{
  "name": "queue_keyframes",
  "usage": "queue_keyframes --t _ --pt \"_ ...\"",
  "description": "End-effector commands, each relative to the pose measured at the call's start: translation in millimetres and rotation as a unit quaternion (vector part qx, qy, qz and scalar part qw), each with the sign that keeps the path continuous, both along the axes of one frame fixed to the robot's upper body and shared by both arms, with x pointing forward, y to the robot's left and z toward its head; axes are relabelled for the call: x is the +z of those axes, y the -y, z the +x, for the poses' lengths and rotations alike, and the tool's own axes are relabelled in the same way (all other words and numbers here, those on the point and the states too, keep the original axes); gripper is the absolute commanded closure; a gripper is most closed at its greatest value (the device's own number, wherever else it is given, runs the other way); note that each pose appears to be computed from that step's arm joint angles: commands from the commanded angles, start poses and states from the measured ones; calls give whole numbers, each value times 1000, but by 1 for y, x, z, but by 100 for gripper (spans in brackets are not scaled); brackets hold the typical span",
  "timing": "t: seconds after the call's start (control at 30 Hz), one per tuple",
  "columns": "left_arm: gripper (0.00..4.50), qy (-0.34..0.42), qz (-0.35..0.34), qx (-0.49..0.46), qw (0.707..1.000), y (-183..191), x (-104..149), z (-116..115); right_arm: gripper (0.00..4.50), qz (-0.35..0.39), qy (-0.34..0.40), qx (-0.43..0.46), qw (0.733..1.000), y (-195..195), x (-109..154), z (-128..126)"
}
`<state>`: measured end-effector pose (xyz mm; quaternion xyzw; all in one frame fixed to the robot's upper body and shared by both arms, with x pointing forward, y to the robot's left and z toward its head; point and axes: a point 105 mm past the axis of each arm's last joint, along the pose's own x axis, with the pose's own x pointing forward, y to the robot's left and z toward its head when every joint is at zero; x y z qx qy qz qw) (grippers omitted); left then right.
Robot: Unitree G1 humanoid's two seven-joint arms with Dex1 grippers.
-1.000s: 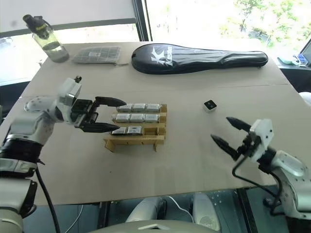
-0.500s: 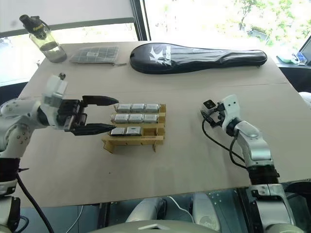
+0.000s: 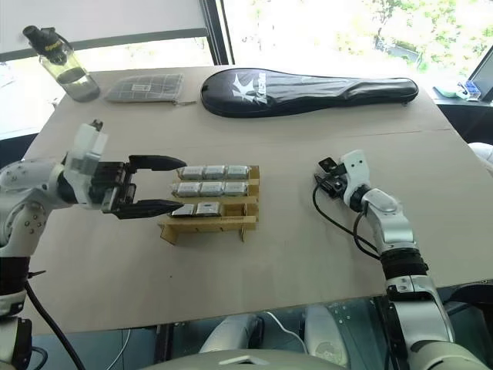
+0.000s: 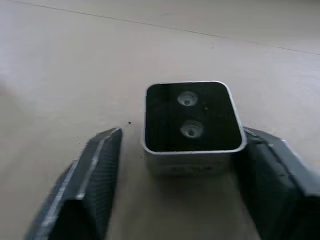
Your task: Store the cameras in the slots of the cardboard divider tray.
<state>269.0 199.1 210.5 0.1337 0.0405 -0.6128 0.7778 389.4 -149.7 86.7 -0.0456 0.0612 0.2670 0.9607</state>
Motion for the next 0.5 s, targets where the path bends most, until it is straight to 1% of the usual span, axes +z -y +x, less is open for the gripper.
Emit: queue_keyframes --t 0.03,0.13,0.2,0.33,0.4,0.47,0.5 --pt "0 35 -2 4 999 -2 12 1 264 -15 40 7 999 -2 13 1" --pt "0 45 -16 11 999 3 12 8 264 -110 110 8 988 2 22 2" --pt "0 38 -31 16 999 4 13 14 264 -146 158 24 976 -5 33 -1" --pt "0 38 -46 20 998 1 13 32 264 -202 253 81 943 -29 57 -11" --pt "0 23 -59 -2 998 5 14 38 264 -242 316 133 908 -49 73 -20" --pt "0 7 -70 -23 997 8 15 39 264 -266 351 160 883 -59 80 -25" --pt "0 7 -77 -43 996 11 16 40 264 -285 377 176 863 -67 85 -27"
